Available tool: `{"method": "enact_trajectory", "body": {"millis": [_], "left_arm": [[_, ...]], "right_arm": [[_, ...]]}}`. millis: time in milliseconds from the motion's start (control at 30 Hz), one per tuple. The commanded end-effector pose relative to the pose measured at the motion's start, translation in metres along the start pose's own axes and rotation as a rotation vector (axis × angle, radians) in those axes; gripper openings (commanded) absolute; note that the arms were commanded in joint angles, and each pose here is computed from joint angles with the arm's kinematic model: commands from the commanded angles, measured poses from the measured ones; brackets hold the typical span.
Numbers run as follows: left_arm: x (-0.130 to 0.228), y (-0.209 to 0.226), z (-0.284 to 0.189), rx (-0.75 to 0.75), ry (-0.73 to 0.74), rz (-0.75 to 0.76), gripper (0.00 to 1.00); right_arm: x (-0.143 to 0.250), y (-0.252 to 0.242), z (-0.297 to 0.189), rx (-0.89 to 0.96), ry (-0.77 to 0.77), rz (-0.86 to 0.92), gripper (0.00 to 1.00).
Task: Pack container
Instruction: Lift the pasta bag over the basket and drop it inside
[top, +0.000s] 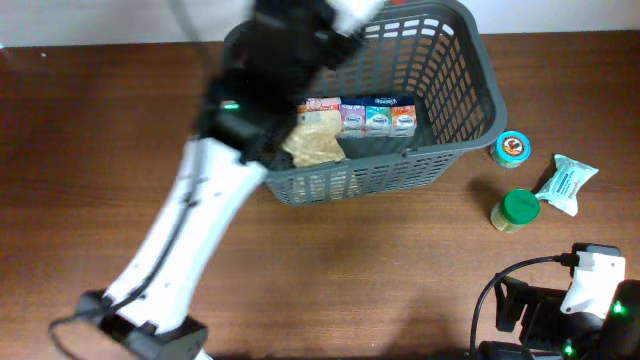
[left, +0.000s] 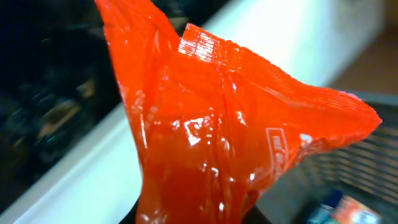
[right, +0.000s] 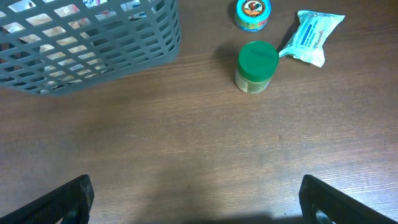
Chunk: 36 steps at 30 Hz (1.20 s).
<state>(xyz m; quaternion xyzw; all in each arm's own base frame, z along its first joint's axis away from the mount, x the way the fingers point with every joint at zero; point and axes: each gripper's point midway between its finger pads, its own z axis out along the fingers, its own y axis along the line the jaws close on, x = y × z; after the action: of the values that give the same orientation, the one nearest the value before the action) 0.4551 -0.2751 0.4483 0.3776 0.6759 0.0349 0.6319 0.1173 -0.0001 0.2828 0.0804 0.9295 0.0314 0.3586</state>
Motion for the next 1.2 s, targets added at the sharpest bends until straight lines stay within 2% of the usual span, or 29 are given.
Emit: {"method": "enact_trajectory", "body": {"millis": [0, 167, 367, 600, 900, 933, 967, 1000, 1067, 1167], "left_arm": [[-0.036, -0.015, -0.013, 0.015, -0.087, 0.108, 0.01], [-0.010, -0.050, 0.003, 0.104, 0.006, 0.137, 0.01], [0.045, -0.093, 0.011, 0.287, 0.168, 0.286, 0.01], [0.070, -0.138, 0.000, 0.532, 0.194, 0.307, 0.01], [0.084, -0.148, 0.013, 0.552, 0.212, 0.355, 0.02], [0.083, -0.145, 0.015, 0.532, 0.218, 0.344, 0.24], [0.083, -0.139, 0.018, 0.494, 0.230, 0.329, 0.69], [0.079, -0.126, 0.022, 0.419, 0.247, 0.303, 0.99], [0.065, -0.082, 0.023, 0.191, 0.285, 0.184, 0.99], [0.045, -0.029, -0.004, -0.008, 0.302, -0.027, 0.99]], "right_arm": [[-0.002, 0.002, 0.000, -0.009, -0.004, -0.011, 0.99], [-0.002, 0.002, 0.000, -0.009, -0.004, -0.011, 0.99], [-0.002, 0.002, 0.000, -0.009, -0.004, -0.011, 0.99], [-0.002, 0.002, 0.000, -0.009, -0.004, -0.011, 0.99], [-0.002, 0.002, 0.000, -0.009, -0.004, -0.011, 0.99], [-0.002, 0.002, 0.000, -0.009, -0.004, -0.011, 0.99], [-0.002, 0.002, 0.000, -0.009, -0.004, -0.011, 0.99], [-0.002, 0.002, 0.000, -0.009, -0.004, -0.011, 0.99], [-0.002, 0.002, 0.000, -0.009, -0.004, -0.011, 0.99], [-0.002, 0.002, 0.000, -0.009, -0.004, -0.011, 0.99]]}}
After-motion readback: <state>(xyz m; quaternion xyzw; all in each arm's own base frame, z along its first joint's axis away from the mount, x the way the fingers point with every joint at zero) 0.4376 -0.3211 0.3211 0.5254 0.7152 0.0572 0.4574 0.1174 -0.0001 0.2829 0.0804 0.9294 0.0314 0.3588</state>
